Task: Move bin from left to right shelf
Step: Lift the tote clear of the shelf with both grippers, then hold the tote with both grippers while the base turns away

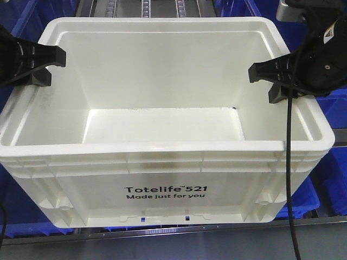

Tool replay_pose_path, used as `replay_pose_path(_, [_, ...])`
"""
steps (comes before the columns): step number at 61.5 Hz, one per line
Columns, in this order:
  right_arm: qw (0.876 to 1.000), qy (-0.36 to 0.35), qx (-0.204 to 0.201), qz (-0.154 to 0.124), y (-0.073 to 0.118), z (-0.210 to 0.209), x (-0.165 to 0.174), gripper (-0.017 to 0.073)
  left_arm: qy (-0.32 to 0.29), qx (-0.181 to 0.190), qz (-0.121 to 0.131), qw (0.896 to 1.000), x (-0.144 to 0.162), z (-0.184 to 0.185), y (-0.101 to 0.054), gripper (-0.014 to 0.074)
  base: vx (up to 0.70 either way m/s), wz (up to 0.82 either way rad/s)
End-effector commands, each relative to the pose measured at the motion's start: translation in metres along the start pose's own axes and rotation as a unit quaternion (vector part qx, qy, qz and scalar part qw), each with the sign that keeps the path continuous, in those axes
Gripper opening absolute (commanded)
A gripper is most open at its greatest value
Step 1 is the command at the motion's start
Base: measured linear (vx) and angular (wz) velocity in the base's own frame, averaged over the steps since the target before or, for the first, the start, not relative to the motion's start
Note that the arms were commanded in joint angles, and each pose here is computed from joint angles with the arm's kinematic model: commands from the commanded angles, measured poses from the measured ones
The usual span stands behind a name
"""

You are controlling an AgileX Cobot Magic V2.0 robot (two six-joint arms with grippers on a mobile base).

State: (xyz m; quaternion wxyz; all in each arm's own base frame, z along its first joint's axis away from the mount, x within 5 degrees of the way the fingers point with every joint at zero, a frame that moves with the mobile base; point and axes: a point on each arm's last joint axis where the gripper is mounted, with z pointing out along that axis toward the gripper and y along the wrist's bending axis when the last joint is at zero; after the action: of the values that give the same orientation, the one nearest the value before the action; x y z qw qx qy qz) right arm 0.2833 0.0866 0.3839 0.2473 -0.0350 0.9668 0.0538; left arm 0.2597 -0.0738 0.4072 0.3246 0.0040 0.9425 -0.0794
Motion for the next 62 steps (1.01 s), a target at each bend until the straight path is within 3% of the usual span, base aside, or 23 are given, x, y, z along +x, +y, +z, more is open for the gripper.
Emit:
replay_pose_path(1, [0.996, -0.085, 0.006, -0.014, -0.0050, -0.0316, -0.0080, 0.0050, -0.085, -0.010, 0.021, 0.996, -0.0125, -0.0253, 0.0038, -0.0007, -0.07, -0.14])
replay_pose_path(62, [0.996, -0.085, 0.006, -0.014, -0.0050, -0.0316, -0.0080, 0.0050, -0.085, -0.010, 0.021, 0.996, -0.0125, -0.0253, 0.0038, -0.0007, -0.05, -0.22])
